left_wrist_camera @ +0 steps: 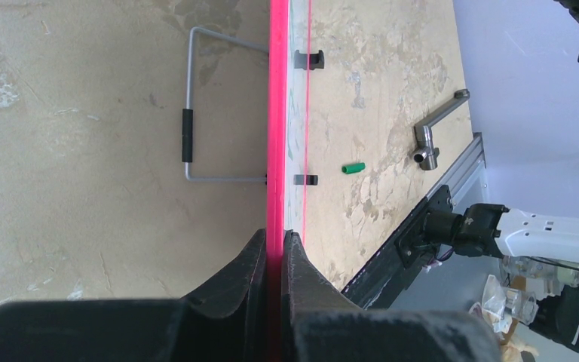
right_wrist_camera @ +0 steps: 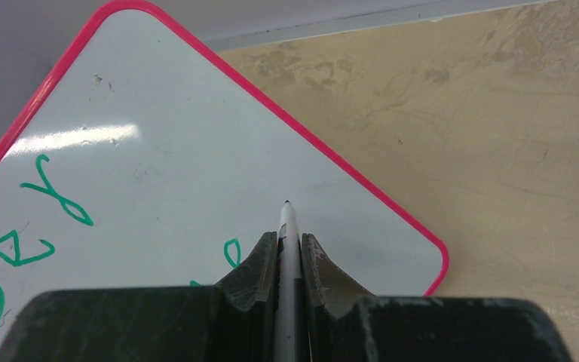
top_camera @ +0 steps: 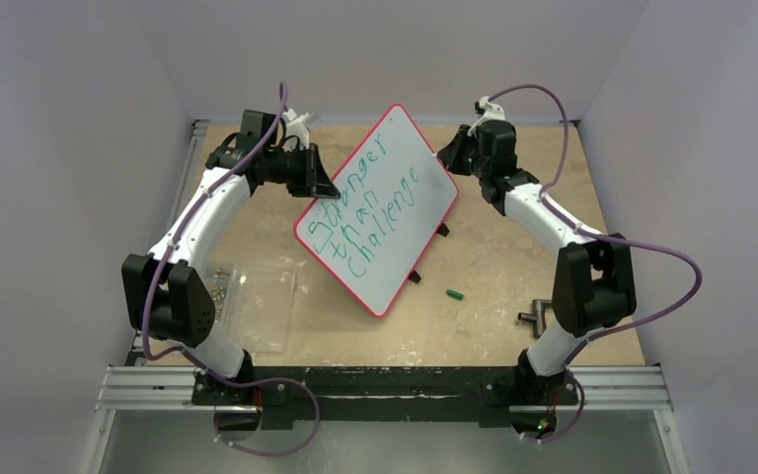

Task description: Write a sentence on the whiteboard

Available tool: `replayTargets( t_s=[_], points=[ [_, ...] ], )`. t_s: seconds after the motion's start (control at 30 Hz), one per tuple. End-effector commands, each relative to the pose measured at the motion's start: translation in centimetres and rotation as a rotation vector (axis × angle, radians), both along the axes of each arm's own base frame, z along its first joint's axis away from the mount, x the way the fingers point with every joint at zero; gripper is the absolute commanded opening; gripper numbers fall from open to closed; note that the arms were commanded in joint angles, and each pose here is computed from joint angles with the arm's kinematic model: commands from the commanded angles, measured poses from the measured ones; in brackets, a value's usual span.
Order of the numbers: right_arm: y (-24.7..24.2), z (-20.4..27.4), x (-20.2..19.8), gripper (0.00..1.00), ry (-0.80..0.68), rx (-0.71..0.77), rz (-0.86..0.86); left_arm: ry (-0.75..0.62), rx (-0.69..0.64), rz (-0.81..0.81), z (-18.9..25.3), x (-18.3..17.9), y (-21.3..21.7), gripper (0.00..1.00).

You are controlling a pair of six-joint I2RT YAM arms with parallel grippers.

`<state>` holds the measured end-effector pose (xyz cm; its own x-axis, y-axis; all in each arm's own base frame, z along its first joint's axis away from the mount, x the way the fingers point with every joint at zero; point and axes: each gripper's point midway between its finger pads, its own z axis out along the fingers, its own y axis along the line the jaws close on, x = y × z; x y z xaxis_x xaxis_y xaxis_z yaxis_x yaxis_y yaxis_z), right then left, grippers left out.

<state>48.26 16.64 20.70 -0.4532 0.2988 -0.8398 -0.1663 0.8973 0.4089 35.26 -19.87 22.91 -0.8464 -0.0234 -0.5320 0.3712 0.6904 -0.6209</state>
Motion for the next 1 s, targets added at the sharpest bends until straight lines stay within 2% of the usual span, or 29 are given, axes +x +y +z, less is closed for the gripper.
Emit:
replayTargets(
  t_s=[0.0, 0.57, 0.97],
  points=[
    [1.0, 3.2, 1.3, 0.0, -0.076, 0.048, 0.029, -0.113, 0.053, 0.03, 1.4, 1.1, 1.0, 0.0],
    [2.4, 1.6, 2.3, 0.0, -0.05, 0.075, 0.086, -0.115, 0.059, 0.031, 1.3, 1.1, 1.1, 0.0],
    [3.5, 0.0, 1.2, 0.0, -0.012, 0.104, 0.154, -0.118, 0.058, 0.031, 1.5, 1.0, 1.1, 0.0]
  ],
)
